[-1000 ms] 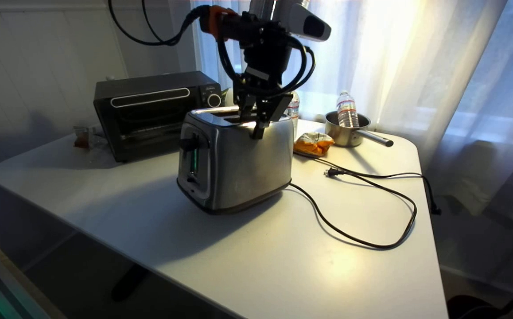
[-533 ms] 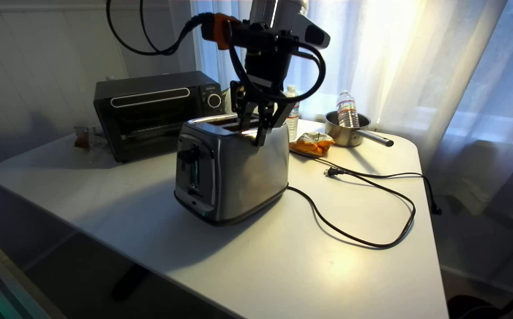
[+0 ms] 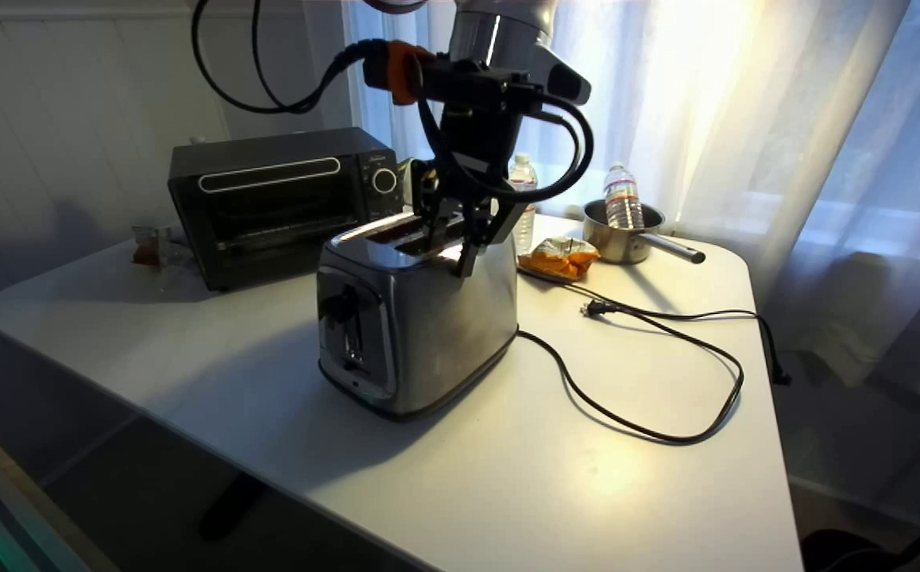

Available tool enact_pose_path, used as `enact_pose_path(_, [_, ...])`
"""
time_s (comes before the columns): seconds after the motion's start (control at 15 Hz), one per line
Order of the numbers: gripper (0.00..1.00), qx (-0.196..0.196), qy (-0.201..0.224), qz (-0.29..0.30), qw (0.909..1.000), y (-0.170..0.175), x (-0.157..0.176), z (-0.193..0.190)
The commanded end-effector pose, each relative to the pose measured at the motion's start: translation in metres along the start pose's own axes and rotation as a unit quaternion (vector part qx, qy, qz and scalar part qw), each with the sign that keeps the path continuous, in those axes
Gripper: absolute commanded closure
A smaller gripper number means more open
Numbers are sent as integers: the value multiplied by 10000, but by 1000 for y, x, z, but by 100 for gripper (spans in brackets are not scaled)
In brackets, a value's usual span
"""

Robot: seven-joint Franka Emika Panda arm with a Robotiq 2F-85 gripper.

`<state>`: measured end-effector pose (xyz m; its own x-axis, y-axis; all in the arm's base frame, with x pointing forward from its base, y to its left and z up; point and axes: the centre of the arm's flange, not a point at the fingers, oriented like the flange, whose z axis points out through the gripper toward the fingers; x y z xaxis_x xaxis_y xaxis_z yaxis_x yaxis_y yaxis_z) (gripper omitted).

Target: Place the toaster with it's back facing the oven

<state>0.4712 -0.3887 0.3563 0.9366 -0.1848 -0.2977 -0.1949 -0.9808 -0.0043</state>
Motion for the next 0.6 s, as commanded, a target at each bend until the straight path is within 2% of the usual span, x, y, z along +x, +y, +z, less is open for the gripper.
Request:
enact_pose_path(0.0, [81,-129,-290,-883,9956,-21,-9,18])
enact_pose_path(0.27, [81,-101,-228,-1717,9848,-41,-8,21])
enact_pose_path(0.53, [81,-200,-183,-2459,9689,-66,-5,21])
